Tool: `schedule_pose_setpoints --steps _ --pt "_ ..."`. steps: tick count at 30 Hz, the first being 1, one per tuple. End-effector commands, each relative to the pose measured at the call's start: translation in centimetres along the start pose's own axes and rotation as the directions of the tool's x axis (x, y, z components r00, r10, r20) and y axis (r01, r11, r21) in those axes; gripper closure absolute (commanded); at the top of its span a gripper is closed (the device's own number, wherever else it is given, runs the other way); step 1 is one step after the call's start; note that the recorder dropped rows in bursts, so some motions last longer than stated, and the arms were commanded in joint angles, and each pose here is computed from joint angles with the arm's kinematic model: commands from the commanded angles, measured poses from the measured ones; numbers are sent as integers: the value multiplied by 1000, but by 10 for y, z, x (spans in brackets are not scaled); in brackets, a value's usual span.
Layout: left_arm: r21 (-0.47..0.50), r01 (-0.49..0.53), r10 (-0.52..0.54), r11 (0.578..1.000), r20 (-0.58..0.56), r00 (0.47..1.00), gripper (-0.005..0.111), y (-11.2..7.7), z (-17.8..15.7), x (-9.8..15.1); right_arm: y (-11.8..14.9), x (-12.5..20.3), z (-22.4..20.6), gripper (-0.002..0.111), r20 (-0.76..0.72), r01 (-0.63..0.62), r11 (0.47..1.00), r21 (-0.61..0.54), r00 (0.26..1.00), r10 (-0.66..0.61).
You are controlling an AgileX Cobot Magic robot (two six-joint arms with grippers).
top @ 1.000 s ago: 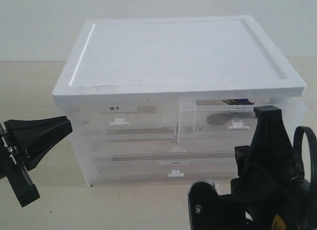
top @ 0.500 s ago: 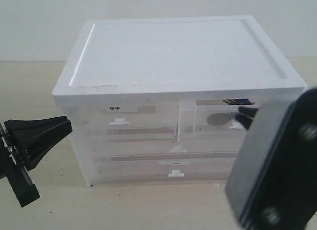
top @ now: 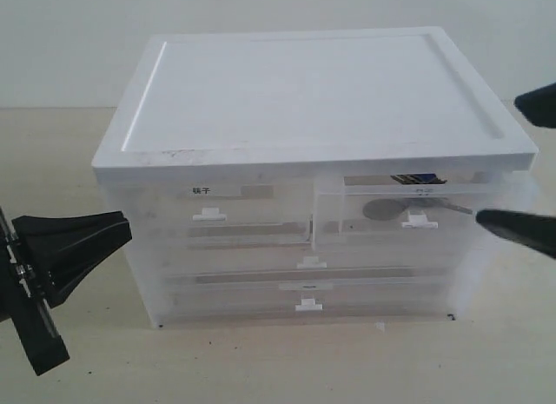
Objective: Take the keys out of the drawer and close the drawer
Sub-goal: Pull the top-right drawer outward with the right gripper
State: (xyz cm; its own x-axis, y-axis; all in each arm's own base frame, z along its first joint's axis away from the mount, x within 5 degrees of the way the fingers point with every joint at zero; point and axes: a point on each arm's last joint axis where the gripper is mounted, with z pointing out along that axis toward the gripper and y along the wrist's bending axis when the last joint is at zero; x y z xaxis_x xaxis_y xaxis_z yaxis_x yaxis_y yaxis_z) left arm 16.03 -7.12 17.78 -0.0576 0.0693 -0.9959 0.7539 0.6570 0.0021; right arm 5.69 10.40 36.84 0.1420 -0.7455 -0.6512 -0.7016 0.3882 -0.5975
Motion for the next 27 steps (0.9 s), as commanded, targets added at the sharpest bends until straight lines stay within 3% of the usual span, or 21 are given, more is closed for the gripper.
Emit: schedule_pose_setpoints --steps 1,5,8,10,12,16,17,21,27 --pt "22 2 -2 1000 4 1000 102 -1 2 0 12 12 8 55 -48 189 982 -27 981 -190" --pt "28 0 0 1000 2 1000 102 -2 2 0 21 26 21 56 -84 176 983 45 981 -172" --pt "35 -3 3 999 -1 1000 102 -3 2 0 53 53 48 56 -214 421 907 -4 886 -412" --pt "35 -3 3 999 -1 1000 102 -3 2 0 67 63 60 56 -274 506 862 -21 827 -491" --pt "35 -3 3 999 -1 1000 102 -3 2 0 76 65 73 56 -307 551 834 32 799 -517" --pt "35 -3 3 999 -1 1000 102 -3 2 0 79 51 95 60 -270 545 815 194 829 -490" --pt "35 -3 3 999 -1 1000 102 -3 2 0 76 53 107 66 -289 535 823 191 832 -473" --pt "35 -5 5 999 1 1000 102 -2 2 0 65 63 123 66 -357 528 833 167 820 -448" --pt "40 -19 19 999 9 1000 102 0 4 -3 66 63 129 66 -304 486 864 135 850 -431"
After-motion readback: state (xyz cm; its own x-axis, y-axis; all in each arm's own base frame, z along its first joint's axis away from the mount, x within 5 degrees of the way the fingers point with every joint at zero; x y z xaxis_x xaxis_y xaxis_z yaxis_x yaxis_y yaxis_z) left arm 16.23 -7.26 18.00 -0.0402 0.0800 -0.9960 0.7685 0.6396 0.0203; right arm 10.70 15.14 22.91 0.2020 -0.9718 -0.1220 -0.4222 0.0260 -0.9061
